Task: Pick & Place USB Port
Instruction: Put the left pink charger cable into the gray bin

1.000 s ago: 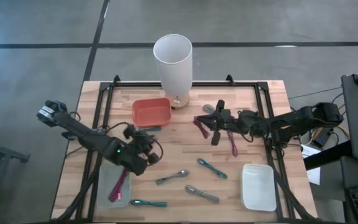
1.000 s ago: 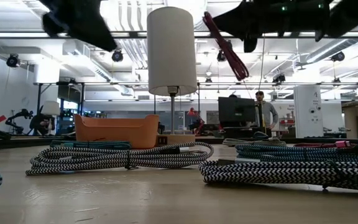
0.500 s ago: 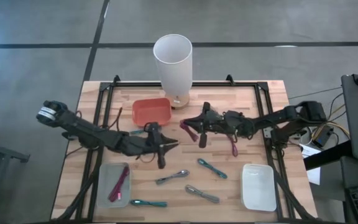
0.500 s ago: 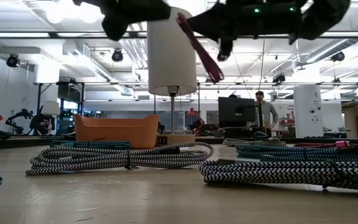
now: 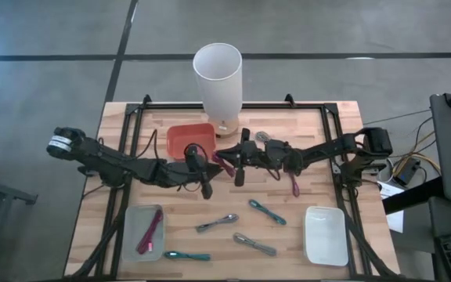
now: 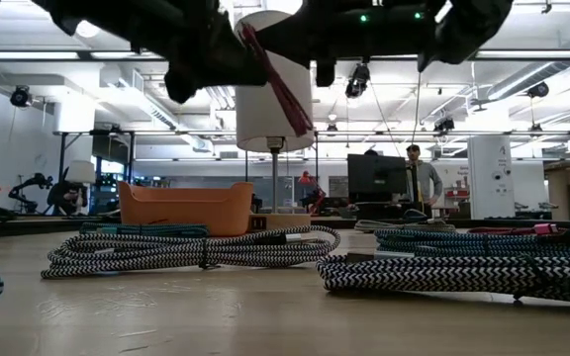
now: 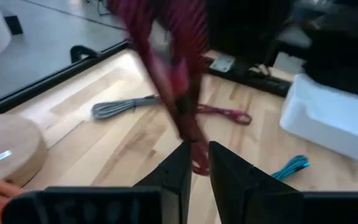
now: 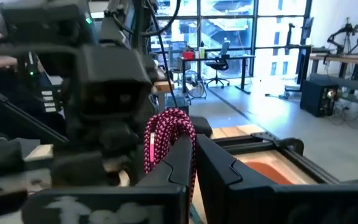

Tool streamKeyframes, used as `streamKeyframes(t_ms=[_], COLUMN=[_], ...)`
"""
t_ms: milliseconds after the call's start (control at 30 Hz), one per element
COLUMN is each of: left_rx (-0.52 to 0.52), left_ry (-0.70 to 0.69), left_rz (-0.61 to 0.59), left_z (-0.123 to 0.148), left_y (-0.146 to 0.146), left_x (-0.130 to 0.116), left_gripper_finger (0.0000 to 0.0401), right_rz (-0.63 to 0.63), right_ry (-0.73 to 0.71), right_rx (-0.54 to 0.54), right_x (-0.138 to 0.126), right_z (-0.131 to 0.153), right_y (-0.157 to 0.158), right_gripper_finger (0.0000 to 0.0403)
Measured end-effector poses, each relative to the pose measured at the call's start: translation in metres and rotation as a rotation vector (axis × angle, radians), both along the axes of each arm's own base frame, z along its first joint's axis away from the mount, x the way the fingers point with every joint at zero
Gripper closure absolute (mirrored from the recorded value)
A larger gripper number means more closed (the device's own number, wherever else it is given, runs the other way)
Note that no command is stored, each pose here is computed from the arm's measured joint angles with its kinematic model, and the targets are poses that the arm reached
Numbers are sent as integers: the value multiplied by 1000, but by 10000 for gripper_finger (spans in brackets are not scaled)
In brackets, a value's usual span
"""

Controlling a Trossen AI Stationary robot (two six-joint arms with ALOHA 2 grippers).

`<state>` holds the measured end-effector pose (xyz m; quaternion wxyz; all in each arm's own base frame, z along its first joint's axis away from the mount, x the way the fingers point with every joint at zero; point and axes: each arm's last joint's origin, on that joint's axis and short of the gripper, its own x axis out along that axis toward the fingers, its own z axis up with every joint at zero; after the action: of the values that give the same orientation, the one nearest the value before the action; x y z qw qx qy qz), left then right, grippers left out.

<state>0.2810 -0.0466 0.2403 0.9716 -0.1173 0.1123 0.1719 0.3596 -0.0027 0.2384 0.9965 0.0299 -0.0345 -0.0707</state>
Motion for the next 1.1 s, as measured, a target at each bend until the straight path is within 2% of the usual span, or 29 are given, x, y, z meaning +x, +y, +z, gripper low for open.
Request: streamKeyframes(t_ms=[167, 267, 467, 633, 933, 1100], left_rx=[5, 22, 42, 53, 119, 121], left_ry=[20, 23, 8, 0, -62, -70], left_rz=[5, 3, 15, 13, -1, 5], left_z=[-5, -5, -3, -1, 7, 8], left_y=[2, 3, 7, 7, 8, 9], left_x=[-2, -2, -1, 0, 2, 3], left_gripper_finger=[325, 301, 244, 221, 232, 275], right_rz=[-1, 0, 0, -1, 0, 0], right_ry=[59, 115, 138, 121, 125, 123], right_rx=[-13, -14, -11, -14, 13, 21], right_x=[4, 5, 8, 10, 10, 10], right_z=[2, 2, 7, 12, 11, 11], right_y=[0, 0, 0, 0, 0, 0], right_gripper_finger=[390, 390, 390, 390, 390, 390])
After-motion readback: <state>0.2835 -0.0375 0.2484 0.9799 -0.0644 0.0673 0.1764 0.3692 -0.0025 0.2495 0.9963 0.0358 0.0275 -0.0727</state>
